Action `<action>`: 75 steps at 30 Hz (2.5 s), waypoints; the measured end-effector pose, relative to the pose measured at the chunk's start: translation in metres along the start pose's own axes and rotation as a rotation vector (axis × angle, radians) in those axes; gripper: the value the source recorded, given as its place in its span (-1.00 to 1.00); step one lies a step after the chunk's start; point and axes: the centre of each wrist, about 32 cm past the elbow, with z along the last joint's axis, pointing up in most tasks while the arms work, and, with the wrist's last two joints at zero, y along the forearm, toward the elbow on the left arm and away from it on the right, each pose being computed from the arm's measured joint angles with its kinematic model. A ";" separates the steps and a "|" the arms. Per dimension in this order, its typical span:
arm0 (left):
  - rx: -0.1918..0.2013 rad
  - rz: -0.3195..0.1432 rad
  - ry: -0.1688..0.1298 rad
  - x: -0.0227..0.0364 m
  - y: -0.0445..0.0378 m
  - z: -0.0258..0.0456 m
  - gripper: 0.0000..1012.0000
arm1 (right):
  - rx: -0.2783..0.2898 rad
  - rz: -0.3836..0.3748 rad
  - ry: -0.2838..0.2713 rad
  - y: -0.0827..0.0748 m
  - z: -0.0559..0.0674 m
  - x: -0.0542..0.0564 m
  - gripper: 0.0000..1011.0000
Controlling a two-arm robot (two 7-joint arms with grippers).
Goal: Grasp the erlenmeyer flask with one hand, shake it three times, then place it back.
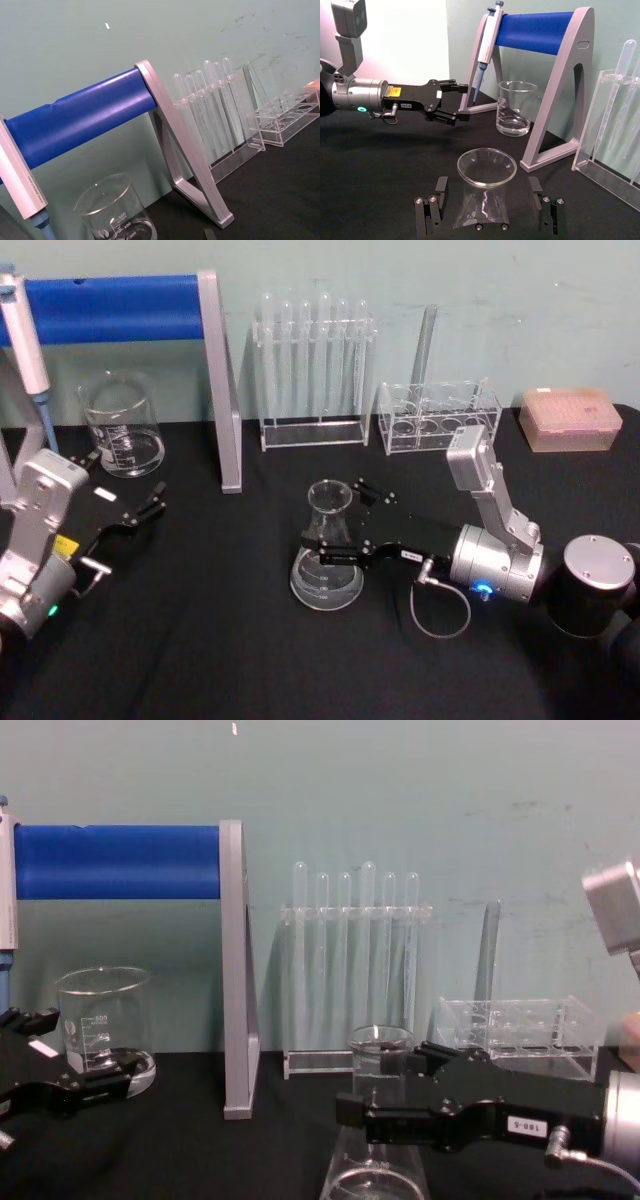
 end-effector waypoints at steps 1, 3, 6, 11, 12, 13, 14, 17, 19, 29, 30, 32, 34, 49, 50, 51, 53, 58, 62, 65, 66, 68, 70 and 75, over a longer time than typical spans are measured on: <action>0.000 0.000 0.000 0.0000 0.0000 0.0000 0.98 | 0.000 0.000 0.000 0.000 0.000 0.000 0.98; 0.000 0.000 0.000 0.0000 0.0000 0.0000 0.98 | 0.000 -0.001 0.001 0.000 0.000 0.000 0.98; 0.000 0.000 0.000 0.0000 0.0000 0.0000 0.98 | 0.000 -0.001 0.001 0.000 0.000 0.000 0.98; 0.000 0.000 0.000 0.0000 0.0000 0.0000 0.98 | 0.001 -0.001 0.001 0.000 0.000 0.000 0.98; 0.000 0.000 0.000 0.0000 0.0000 0.0000 0.98 | 0.001 -0.001 0.002 0.000 0.000 0.000 0.97; 0.000 0.000 0.000 0.0000 0.0000 0.0000 0.98 | 0.001 -0.001 0.002 0.000 0.000 0.000 0.96; 0.000 0.000 0.000 0.0000 0.0000 0.0000 0.98 | 0.001 -0.001 0.002 0.000 0.000 0.000 0.90; 0.000 0.000 0.000 0.0000 0.0000 0.0000 0.98 | 0.001 -0.001 0.002 0.000 0.000 0.000 0.78; 0.000 0.000 0.000 0.0000 0.0000 0.0000 0.98 | 0.002 -0.001 0.002 0.000 0.000 0.000 0.70; 0.000 0.000 0.000 0.0000 0.0000 0.0000 0.98 | 0.002 -0.001 0.002 0.000 0.000 0.000 0.09; 0.000 0.000 0.000 0.0000 0.0000 0.0000 0.98 | 0.003 -0.001 0.002 0.000 0.000 0.000 0.06; 0.000 0.000 0.000 0.0000 0.0000 0.0000 0.98 | 0.003 -0.001 0.002 0.000 0.000 0.000 -0.09; 0.000 0.000 0.000 0.0000 0.0000 0.0000 0.98 | 0.003 -0.001 0.002 0.000 0.000 0.000 -0.11; 0.000 0.000 0.000 0.0000 0.0000 0.0000 0.98 | 0.002 -0.001 0.002 0.000 0.000 0.000 -0.11; 0.000 0.000 0.000 0.0000 0.0000 0.0000 0.98 | 0.002 -0.001 0.002 0.000 0.000 0.000 -0.11; 0.000 0.000 0.000 0.0000 0.0000 0.0000 0.98 | 0.001 -0.003 0.002 -0.001 0.000 0.000 -0.11; 0.000 0.000 0.000 0.0000 0.0000 0.0000 0.98 | -0.002 -0.009 -0.001 -0.001 0.001 0.001 -0.11; 0.000 0.000 0.000 0.0000 0.0000 0.0000 0.98 | -0.011 -0.028 -0.004 -0.002 0.005 0.001 -0.11; 0.000 0.000 0.000 0.0000 0.0000 0.0000 0.98 | 0.005 -0.054 -0.003 -0.003 0.014 -0.001 -0.11; 0.000 0.000 0.000 0.0000 0.0000 0.0000 0.98 | 0.028 -0.091 -0.004 -0.004 0.025 -0.004 -0.11; 0.000 0.000 0.000 0.0000 0.0000 0.0000 0.98 | 0.037 -0.102 -0.006 -0.004 0.029 -0.005 -0.11; 0.000 0.000 0.000 0.0000 0.0000 0.0000 0.98 | 0.063 -0.141 -0.009 -0.006 0.039 -0.008 -0.11; 0.000 0.000 0.000 0.0000 0.0000 0.0000 0.98 | 0.092 -0.186 -0.012 -0.007 0.050 -0.013 -0.11; 0.000 0.000 0.000 0.0000 0.0000 0.0000 0.98 | 0.139 -0.277 -0.007 -0.010 0.068 -0.027 -0.11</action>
